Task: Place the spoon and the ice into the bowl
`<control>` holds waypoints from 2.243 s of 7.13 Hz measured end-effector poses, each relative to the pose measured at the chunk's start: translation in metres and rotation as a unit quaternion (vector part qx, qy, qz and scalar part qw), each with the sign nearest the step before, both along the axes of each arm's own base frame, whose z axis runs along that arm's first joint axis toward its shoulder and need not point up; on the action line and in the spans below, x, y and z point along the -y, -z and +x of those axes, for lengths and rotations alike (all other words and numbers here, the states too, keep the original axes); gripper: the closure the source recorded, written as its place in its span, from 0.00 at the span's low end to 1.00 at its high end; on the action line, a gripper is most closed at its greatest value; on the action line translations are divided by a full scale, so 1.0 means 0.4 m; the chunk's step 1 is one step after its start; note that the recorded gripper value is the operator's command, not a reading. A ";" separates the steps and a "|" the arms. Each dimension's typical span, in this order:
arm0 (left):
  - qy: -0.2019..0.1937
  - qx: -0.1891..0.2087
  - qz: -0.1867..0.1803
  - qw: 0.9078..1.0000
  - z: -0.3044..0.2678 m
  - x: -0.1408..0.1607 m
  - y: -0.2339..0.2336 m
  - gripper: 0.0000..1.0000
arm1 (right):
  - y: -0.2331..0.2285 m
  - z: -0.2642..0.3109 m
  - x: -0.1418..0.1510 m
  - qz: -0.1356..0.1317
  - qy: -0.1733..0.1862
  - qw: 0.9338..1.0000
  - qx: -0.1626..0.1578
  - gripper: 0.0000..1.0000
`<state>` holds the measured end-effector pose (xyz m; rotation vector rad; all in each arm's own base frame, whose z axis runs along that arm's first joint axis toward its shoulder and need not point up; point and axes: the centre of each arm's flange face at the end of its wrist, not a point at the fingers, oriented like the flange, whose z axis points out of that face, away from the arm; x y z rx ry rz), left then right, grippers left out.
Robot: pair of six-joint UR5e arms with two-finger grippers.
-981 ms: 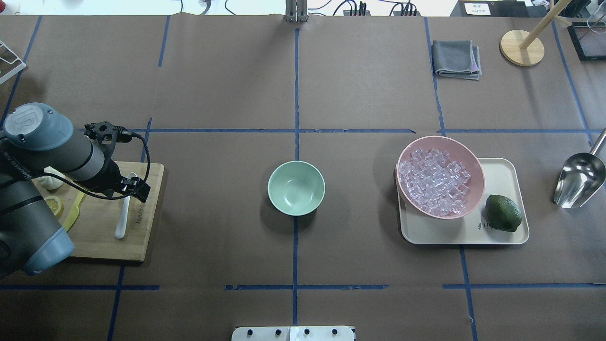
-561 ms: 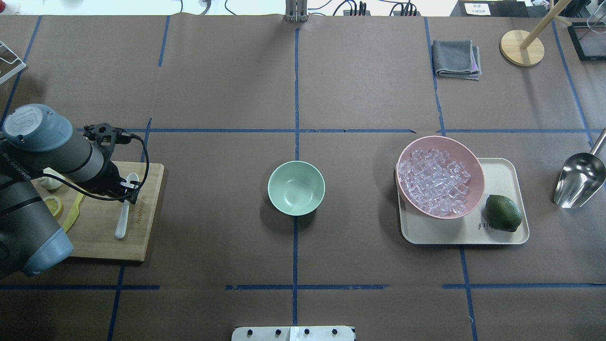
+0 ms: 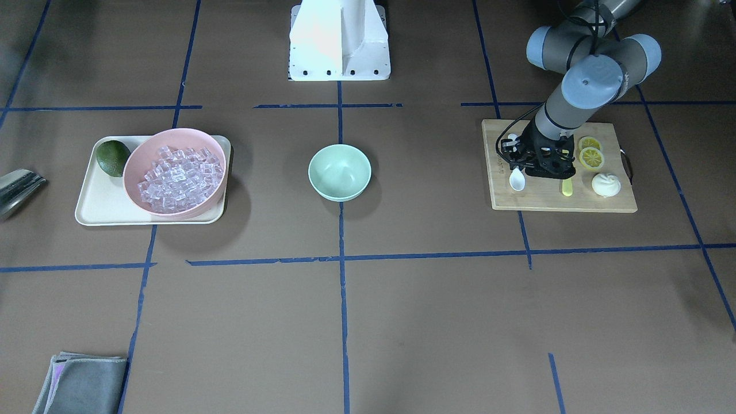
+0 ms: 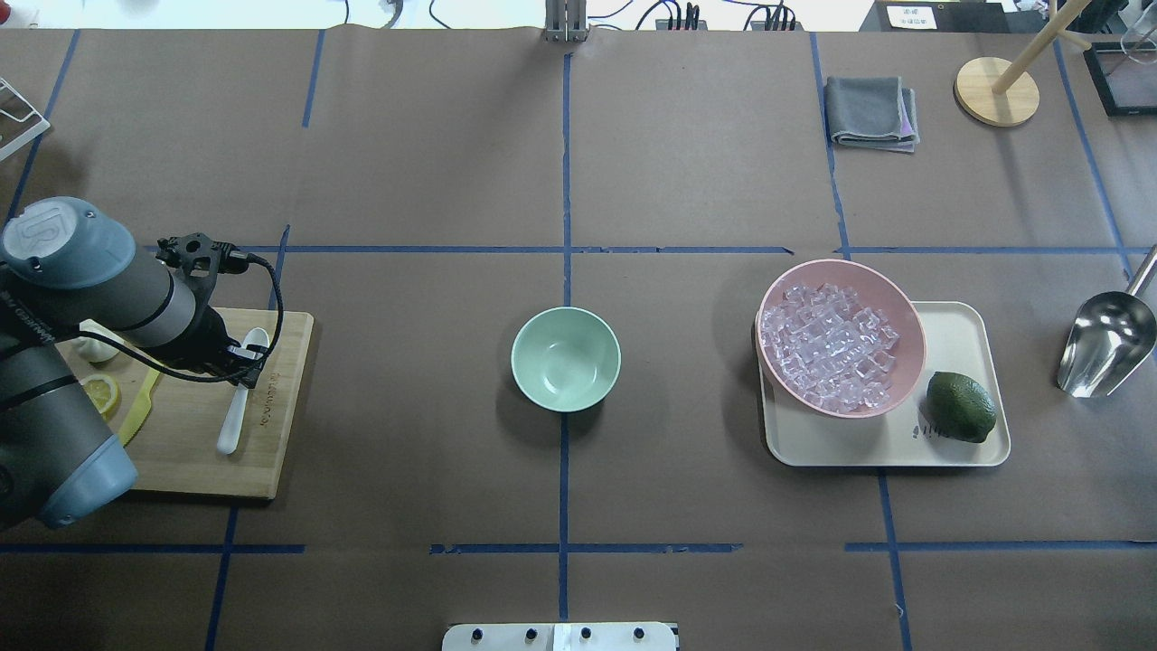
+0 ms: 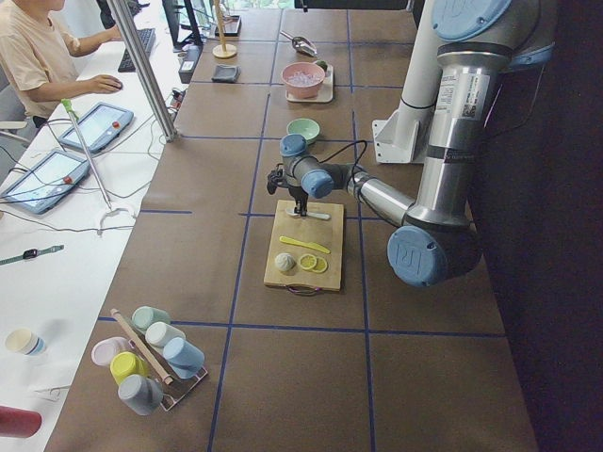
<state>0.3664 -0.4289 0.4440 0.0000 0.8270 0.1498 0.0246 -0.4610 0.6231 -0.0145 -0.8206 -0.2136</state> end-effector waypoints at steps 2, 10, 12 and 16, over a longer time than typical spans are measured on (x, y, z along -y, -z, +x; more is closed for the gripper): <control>0.021 -0.031 0.001 0.999 -0.002 -0.007 0.112 1.00 | 0.003 -0.002 0.000 0.000 -0.001 1.000 0.007 0.00; -0.037 -0.022 -0.027 0.999 0.502 0.076 0.726 0.92 | 0.258 -0.151 -0.001 0.010 -0.014 0.999 0.038 0.00; -0.061 -0.018 -0.018 0.998 0.555 0.055 0.713 0.51 | 0.422 -0.319 0.007 -0.026 -0.031 0.998 0.044 0.01; -0.050 -0.048 -0.019 0.997 0.599 0.040 0.714 0.01 | 0.696 -0.737 0.000 -0.062 -0.079 0.995 -0.003 0.01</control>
